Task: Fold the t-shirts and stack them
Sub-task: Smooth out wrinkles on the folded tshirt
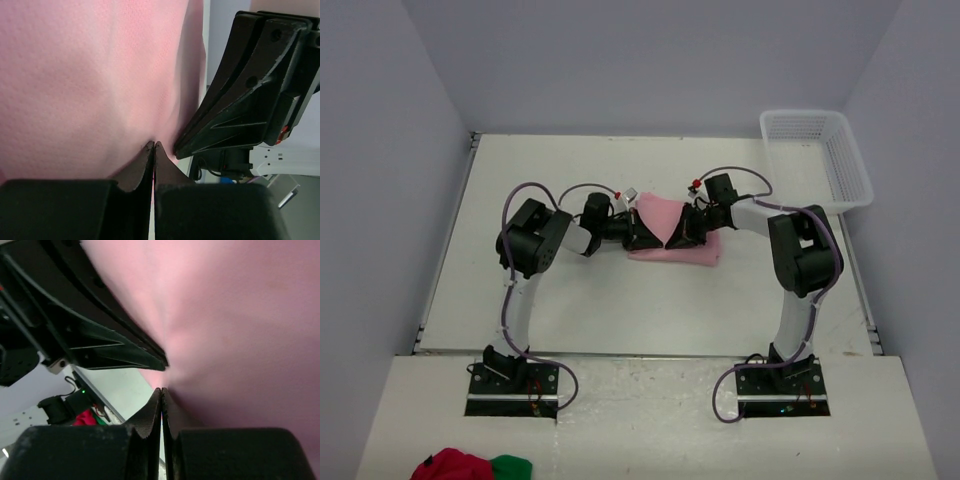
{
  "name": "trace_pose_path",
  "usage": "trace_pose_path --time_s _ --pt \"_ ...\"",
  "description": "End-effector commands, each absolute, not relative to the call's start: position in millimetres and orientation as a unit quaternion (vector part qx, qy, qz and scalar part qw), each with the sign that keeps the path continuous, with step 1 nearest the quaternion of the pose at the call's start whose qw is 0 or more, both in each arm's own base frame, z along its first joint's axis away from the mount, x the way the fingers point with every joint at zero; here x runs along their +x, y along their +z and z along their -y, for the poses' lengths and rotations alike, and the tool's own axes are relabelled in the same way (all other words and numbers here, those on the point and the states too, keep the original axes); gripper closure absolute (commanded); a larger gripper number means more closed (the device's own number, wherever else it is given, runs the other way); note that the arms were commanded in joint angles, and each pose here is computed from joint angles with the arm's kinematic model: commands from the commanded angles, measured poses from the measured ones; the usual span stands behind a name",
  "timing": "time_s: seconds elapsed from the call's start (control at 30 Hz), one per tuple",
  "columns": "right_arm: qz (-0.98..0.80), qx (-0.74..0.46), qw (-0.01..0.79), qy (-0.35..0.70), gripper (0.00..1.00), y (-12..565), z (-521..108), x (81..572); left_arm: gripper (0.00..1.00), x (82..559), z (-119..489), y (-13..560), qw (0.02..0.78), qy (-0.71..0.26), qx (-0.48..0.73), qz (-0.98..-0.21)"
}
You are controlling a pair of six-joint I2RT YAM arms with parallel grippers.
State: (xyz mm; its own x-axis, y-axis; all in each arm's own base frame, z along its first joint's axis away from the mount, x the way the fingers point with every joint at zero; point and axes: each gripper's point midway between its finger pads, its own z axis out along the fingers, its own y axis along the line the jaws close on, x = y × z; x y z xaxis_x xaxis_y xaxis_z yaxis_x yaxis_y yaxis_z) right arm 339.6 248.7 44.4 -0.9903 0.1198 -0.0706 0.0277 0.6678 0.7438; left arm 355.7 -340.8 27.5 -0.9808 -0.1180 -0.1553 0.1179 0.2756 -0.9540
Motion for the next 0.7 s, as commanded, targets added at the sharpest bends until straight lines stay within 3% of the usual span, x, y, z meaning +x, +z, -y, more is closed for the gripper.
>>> trace_pose_path --time_s 0.0,0.2,0.67 --pt "-0.925 0.075 0.056 0.368 1.0 27 -238 339 1.0 367 338 29 0.116 -0.589 0.019 -0.8" --pt "-0.955 0.132 0.042 0.262 1.0 -8 -207 331 1.0 373 304 -6 0.128 -0.488 0.003 -0.863" --pt "-0.962 0.151 0.018 0.227 1.0 -43 -196 298 1.0 348 256 -11 0.133 -0.463 -0.012 -0.876"
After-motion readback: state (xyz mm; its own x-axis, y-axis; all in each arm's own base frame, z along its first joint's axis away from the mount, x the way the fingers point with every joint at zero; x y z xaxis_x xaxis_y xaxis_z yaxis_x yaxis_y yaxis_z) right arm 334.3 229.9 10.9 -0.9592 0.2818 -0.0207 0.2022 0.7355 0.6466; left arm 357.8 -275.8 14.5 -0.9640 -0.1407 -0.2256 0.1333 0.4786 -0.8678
